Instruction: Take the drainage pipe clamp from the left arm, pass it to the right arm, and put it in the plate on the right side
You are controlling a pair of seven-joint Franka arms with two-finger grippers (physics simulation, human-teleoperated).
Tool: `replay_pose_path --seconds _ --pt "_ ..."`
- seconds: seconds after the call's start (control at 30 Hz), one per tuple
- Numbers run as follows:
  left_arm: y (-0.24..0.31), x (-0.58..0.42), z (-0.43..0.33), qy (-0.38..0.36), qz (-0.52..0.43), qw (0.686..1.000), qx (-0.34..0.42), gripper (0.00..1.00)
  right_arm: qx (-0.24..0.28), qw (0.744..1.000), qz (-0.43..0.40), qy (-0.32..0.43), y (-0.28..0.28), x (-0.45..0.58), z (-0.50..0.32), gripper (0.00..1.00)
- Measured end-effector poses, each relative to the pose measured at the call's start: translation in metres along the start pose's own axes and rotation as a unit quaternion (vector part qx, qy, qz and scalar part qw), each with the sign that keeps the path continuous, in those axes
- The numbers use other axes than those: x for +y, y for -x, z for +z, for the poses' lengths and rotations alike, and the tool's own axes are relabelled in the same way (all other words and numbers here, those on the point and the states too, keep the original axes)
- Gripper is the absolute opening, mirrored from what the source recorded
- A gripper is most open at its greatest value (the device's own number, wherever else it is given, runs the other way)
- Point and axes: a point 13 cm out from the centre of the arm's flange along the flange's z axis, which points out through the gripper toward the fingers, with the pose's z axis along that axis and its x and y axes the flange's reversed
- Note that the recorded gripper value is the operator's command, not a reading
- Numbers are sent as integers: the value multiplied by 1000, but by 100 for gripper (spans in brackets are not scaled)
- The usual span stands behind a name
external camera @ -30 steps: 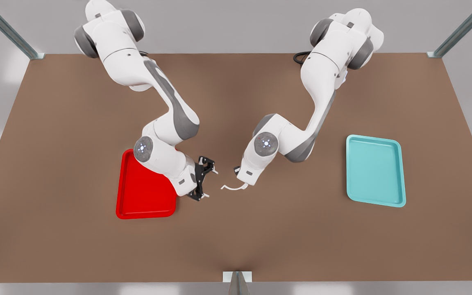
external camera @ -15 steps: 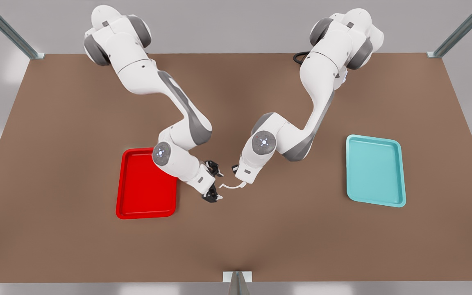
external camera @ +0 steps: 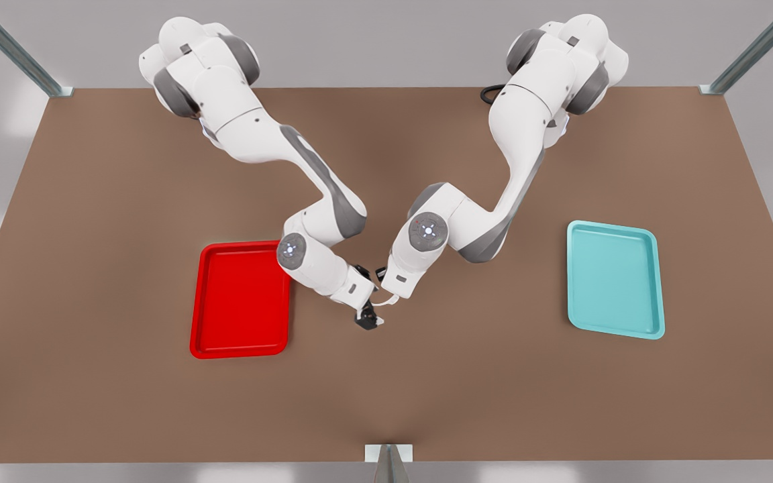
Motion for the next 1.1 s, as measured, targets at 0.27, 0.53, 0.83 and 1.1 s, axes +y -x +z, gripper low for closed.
replay_pose_path --seconds 0.27,0.53,0.83,1.1 --pt "2 -1 -3 -2 -3 1000 -1 21 0 1000 -20 -8 0 -4 1 21" --pt "-3 -11 -1 -16 6 1000 1 100 -12 1000 -18 -11 1 -6 -1 21" --pt "79 73 -138 -63 -62 996 27 100 -4 1000 -12 5 -25 3 32 21" --pt "202 330 -229 3 -167 986 19 100 30 996 82 -16 -209 -48 -30 21"
